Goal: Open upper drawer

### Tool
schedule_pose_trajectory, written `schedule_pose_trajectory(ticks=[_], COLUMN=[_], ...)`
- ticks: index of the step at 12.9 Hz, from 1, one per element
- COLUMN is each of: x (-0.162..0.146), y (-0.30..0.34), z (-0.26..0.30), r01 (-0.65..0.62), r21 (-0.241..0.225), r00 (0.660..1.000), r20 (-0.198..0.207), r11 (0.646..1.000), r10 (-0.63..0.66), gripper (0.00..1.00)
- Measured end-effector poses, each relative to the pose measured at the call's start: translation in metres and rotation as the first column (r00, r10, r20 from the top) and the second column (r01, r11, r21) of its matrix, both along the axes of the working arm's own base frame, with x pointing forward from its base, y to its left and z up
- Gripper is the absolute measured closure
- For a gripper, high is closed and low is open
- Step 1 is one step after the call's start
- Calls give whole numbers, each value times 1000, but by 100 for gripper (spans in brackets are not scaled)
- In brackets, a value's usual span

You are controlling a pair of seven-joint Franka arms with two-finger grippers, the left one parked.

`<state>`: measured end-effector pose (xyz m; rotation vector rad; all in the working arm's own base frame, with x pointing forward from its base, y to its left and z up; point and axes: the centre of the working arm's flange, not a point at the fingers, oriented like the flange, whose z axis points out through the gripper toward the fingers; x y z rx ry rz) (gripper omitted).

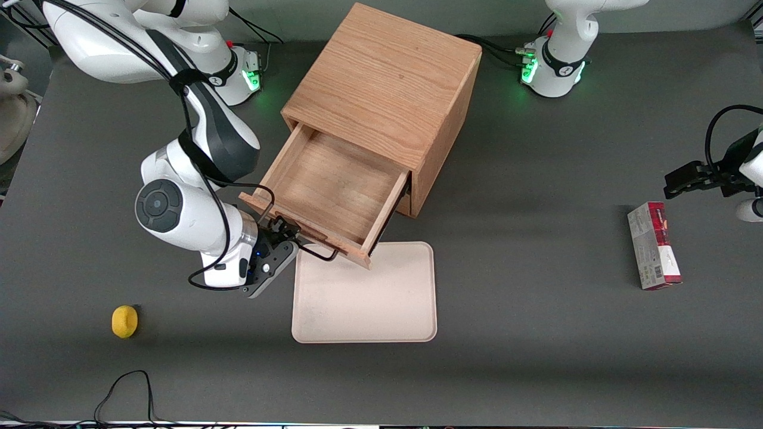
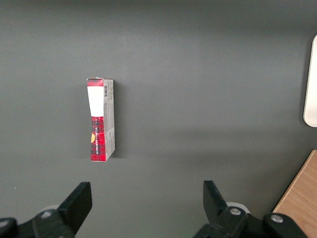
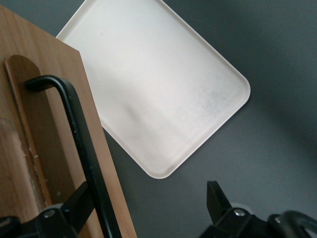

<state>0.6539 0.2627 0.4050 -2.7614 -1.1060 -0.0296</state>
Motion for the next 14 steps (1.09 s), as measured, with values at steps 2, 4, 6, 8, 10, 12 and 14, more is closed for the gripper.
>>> schedule_pose_trajectory(ticks=[2,4,6,8,10,12,14], x=[0,-2,-10,-28,-56,-91,-135], y=[-4,-21,-66,-125,-170,-202,-221], z=[8,42,92,142,172,179,179], r01=[0,16,124,330,512,627,709], r21=[-11,-49,-91,-121,-177,-222,-224], r00=[1000,999,990,936,841,750,675], r20=[-18,-36,-53,-89,-95,-89,-60], r11=[1000,999,988,936,841,747,669], r10=[0,-18,-129,-342,-532,-656,-735], gripper=[0,0,0,0,0,0,0])
